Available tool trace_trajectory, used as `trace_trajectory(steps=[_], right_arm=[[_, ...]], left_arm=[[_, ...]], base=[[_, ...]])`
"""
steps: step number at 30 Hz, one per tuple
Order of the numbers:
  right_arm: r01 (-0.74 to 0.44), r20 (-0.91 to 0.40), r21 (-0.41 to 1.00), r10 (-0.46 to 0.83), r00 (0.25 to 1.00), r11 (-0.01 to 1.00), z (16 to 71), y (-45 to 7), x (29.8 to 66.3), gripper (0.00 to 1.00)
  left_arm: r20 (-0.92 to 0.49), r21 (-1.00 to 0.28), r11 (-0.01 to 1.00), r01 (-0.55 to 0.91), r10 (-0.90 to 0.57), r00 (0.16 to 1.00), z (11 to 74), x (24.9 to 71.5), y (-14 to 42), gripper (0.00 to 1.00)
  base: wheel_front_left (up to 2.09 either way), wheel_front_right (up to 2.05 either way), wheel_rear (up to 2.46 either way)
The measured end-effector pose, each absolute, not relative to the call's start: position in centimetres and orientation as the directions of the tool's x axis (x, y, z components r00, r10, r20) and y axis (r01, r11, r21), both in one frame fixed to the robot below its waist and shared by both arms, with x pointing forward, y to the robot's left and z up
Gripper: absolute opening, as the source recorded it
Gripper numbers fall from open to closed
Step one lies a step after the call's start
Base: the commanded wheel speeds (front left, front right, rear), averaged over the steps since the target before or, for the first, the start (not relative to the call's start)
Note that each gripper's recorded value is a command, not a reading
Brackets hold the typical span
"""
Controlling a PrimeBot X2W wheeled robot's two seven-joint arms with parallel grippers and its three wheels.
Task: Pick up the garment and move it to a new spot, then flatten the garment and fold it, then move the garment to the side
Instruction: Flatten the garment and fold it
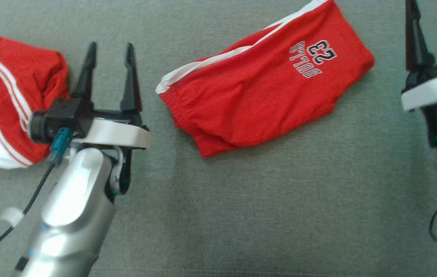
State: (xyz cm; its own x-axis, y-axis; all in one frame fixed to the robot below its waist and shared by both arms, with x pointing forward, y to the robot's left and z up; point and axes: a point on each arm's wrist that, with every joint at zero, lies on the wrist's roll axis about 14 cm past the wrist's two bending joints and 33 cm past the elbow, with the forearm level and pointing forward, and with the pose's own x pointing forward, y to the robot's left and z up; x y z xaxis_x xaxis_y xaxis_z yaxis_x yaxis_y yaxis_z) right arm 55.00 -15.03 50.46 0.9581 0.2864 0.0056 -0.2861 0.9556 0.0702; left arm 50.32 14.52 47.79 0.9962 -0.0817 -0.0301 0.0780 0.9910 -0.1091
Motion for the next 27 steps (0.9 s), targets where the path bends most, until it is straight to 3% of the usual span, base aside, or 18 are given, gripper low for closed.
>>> trace_trajectory(steps=[3, 13, 27], right_arm=[[-0.257, 0.008, 0.085, 0.257, 0.966, 0.963, 50.8, -15.6, 52.9, 1.0], [-0.137, -0.102, 0.144, 0.152, 0.983, 0.98, 48.6, -17.4, 45.6, 1.0], [-0.111, -0.112, 0.158, 0.129, 0.985, 0.981, 49.4, -17.7, 44.3, 1.0]], left_arm=[[0.02, -0.079, 0.994, 0.079, -0.078, 0.997, 49.1, 50.1, 14.7, 1.0], [-0.085, -0.031, 0.997, 0.067, -0.07, 0.994, 45.4, 47.6, 15.8, 1.0], [-0.169, -0.046, 0.997, 0.055, -0.062, 0.984, 43.5, 46.6, 15.9, 1.0]], base=[[0.0, 0.0, 0.0], [0.0, 0.0, 0.0], [0.0, 0.0, 0.0]])
